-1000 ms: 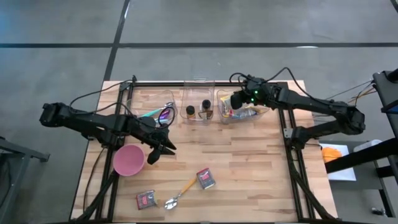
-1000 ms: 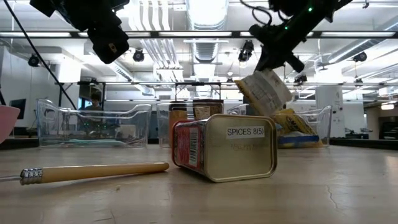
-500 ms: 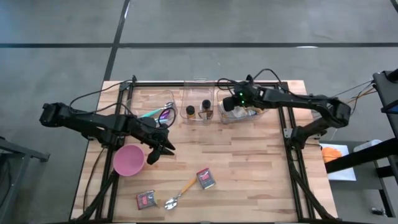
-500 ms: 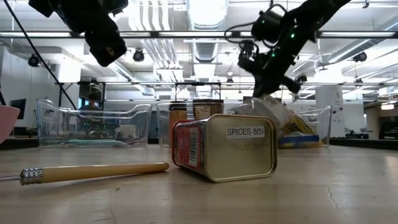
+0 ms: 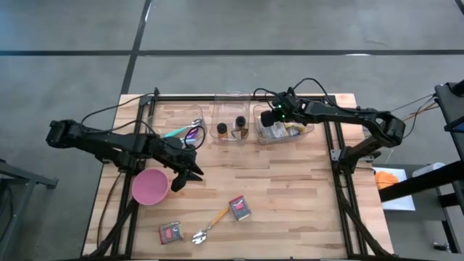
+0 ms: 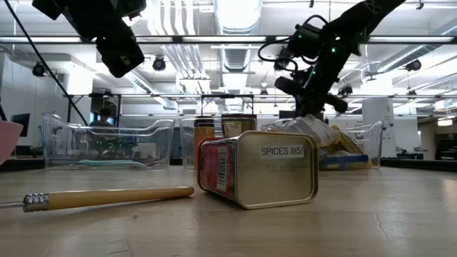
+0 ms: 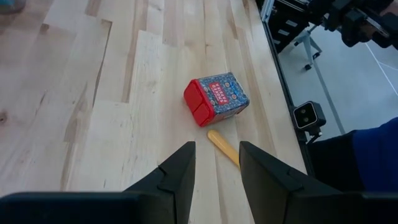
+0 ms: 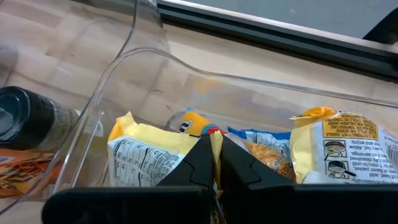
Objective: Pick & Place Food Item
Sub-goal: Put the yellow noodle pack into the right transparent bin, then put the right red seasoning can into the middle transparent bin
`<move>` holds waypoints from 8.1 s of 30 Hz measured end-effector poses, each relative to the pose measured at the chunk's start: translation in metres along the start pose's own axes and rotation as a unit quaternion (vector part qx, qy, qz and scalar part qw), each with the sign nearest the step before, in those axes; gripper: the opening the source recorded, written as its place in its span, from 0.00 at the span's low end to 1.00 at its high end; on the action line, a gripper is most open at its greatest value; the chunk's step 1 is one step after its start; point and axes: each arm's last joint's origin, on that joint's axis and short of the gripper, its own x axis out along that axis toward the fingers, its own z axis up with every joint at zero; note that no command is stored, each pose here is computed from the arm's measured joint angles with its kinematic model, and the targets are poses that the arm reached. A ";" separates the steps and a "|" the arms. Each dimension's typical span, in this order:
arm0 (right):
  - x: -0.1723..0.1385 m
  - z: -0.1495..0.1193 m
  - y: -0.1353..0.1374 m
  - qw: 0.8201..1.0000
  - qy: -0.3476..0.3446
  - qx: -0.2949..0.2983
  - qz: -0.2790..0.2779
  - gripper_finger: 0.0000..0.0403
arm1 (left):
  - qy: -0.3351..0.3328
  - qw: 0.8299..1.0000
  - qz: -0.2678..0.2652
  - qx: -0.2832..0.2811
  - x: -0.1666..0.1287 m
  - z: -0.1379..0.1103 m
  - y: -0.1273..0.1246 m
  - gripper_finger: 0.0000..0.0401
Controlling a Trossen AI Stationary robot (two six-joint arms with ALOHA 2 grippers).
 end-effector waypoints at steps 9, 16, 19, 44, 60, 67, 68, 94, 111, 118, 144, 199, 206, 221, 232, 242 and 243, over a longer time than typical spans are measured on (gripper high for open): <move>0.001 -0.001 0.000 1.000 0.003 -0.003 -0.004 0.02 | 0.000 1.000 0.000 -0.003 0.000 0.000 0.000 0.33; 0.001 -0.001 0.000 1.000 0.005 0.004 -0.003 0.02 | 0.000 1.000 0.000 -0.003 0.000 0.000 0.000 0.33; 0.001 -0.001 0.000 1.000 0.005 0.005 -0.002 0.07 | 0.000 1.000 0.000 -0.003 0.000 0.000 0.000 0.33; -0.008 0.000 -0.001 1.000 0.011 0.014 0.017 0.70 | 0.008 1.000 0.003 -0.005 0.000 -0.002 0.001 0.33; -0.041 0.014 0.005 0.993 -0.045 0.019 0.108 0.70 | 0.010 1.000 0.004 -0.006 0.000 -0.002 0.001 0.33; -0.060 0.003 0.014 0.990 -0.039 -0.018 0.134 0.70 | 0.011 1.000 0.004 -0.003 0.000 -0.002 0.001 0.33; -0.060 0.003 0.014 0.990 -0.040 -0.020 0.132 0.70 | 0.011 1.000 0.004 -0.002 0.000 -0.002 0.001 0.33; -0.101 -0.075 0.076 0.935 0.087 -0.155 0.307 0.36 | 0.010 0.999 0.004 -0.033 0.000 -0.002 0.001 0.33; -0.121 -0.184 0.137 0.866 0.132 -0.257 0.408 0.36 | 0.041 0.997 0.001 -0.063 0.016 -0.005 0.005 0.33; -0.111 -0.224 0.156 0.847 0.155 -0.251 0.442 0.36 | 0.048 0.998 0.003 -0.050 0.025 0.003 0.005 0.33; -0.082 -0.259 0.184 0.804 0.254 -0.386 0.375 0.36 | 0.058 0.998 -0.004 -0.028 0.033 0.013 0.003 0.33; -0.028 -0.194 0.159 0.870 0.236 -0.331 0.279 0.46 | 0.106 0.993 0.011 -0.055 0.032 0.002 0.006 0.33; -0.025 -0.192 0.155 0.866 0.249 -0.333 0.277 0.76 | 0.106 0.993 0.011 -0.055 0.032 0.002 0.006 0.33; -0.040 -0.178 0.172 0.854 0.230 -0.344 0.314 0.95 | 0.106 0.993 0.011 -0.055 0.032 0.002 0.006 0.33; -0.074 -0.150 0.206 0.832 0.155 -0.454 0.279 0.95 | 0.106 0.993 0.011 -0.055 0.032 0.002 0.006 0.33; -0.073 -0.169 0.229 0.817 0.166 -0.479 0.276 0.95 | 0.107 0.992 0.012 -0.059 0.032 0.002 0.006 0.33; -0.071 -0.173 0.231 0.814 0.169 -0.482 0.275 0.95 | 0.107 0.992 0.012 -0.059 0.032 0.002 0.006 0.33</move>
